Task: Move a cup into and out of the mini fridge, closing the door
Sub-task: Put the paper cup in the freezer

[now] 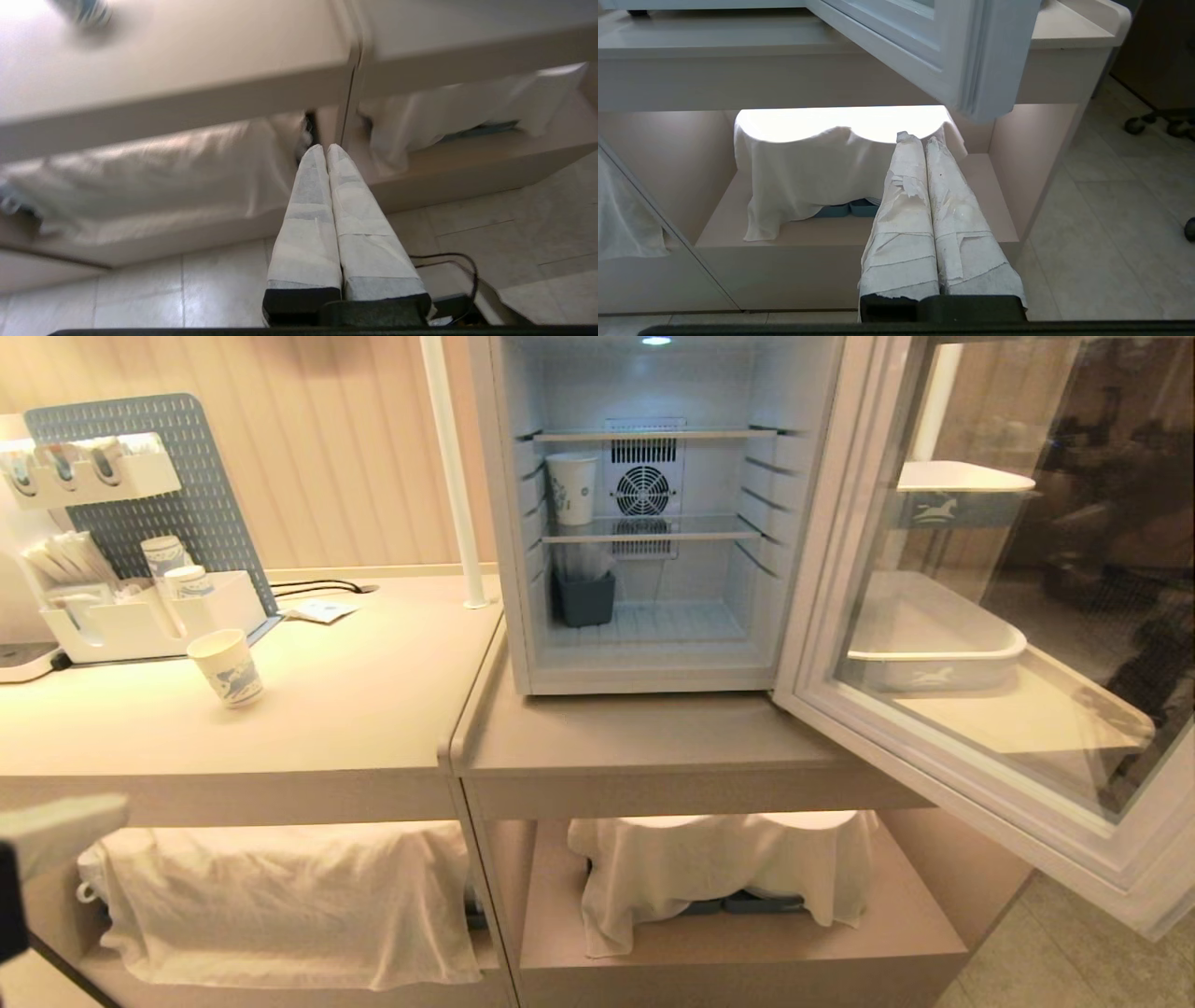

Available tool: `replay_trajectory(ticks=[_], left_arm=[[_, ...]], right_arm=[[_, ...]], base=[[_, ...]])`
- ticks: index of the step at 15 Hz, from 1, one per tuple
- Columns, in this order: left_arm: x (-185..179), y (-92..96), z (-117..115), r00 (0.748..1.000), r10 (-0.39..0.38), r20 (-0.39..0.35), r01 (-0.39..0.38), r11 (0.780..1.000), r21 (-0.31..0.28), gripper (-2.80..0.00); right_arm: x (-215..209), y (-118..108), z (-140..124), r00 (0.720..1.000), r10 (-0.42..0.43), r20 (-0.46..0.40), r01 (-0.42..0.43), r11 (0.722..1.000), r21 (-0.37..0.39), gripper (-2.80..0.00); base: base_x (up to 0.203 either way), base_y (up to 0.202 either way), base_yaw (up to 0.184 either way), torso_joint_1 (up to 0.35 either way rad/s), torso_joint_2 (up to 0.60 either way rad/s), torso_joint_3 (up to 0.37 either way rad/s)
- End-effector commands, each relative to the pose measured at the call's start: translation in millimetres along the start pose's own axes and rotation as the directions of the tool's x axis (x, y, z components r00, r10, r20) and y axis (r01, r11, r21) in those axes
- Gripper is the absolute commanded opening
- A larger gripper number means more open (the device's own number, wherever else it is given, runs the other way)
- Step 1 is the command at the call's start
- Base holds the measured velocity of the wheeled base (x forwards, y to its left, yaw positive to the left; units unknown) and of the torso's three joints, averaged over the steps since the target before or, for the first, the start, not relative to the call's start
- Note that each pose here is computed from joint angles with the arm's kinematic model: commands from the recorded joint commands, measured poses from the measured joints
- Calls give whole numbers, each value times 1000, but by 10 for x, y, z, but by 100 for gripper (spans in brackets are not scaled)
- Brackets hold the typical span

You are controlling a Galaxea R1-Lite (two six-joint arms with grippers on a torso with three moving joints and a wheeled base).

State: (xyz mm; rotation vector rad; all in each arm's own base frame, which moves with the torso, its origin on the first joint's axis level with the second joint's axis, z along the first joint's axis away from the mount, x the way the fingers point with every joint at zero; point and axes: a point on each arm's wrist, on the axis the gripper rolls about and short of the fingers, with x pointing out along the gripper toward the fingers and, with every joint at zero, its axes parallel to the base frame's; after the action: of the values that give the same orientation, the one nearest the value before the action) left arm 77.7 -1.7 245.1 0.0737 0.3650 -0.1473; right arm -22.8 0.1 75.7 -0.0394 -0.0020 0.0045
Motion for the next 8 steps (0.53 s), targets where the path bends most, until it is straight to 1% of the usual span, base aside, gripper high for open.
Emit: replay_trajectory(ticks=[1, 2, 3, 4, 5, 6, 7, 8], left_arm=[[-395, -138, -763, 996, 59, 62, -59, 998, 0, -280], [-392, -179, -1027, 997, 37, 65, -38, 999, 9, -280], [-390, -215, -1230, 996, -1, 91, -2, 999, 33, -280], [-358, -237, -1402, 993, -28, 115, 20, 997, 75, -280], [-295, -233, -1523, 990, -5, 139, -9, 995, 103, -280], [-226, -213, -1630, 989, 69, 133, -82, 992, 95, -280], [-168, -199, -1760, 984, 135, 119, -145, 987, 71, -280], [-164, -201, -1842, 979, 150, 140, -155, 987, 29, -280]], right_arm=[[-1, 0, 1, 1000, 2, 2, -2, 1000, -1, -280], [-2, 0, 2, 1000, 2, 3, -2, 1000, -1, -280], [0, 0, 1, 1000, 2, 1, -2, 1000, -1, -280], [-1, 0, 1, 1000, 2, 2, -2, 1000, -1, -280], [-2, 0, 1, 1000, 2, 3, -2, 1000, -1, -280], [-3, 0, 4, 1000, 1, 4, -1, 1000, -1, -280], [-2, 0, 5, 1000, 1, 3, -1, 1000, -1, -280], [-2, 0, 4, 1000, 1, 4, -1, 1000, -1, -280]], base=[[0, 0, 0, 0, 0, 0], [0, 0, 0, 0, 0, 0], [0, 0, 0, 0, 0, 0], [0, 0, 0, 0, 0, 0], [0, 0, 0, 0, 0, 0], [0, 0, 0, 0, 0, 0], [0, 0, 0, 0, 0, 0], [0, 0, 0, 0, 0, 0]])
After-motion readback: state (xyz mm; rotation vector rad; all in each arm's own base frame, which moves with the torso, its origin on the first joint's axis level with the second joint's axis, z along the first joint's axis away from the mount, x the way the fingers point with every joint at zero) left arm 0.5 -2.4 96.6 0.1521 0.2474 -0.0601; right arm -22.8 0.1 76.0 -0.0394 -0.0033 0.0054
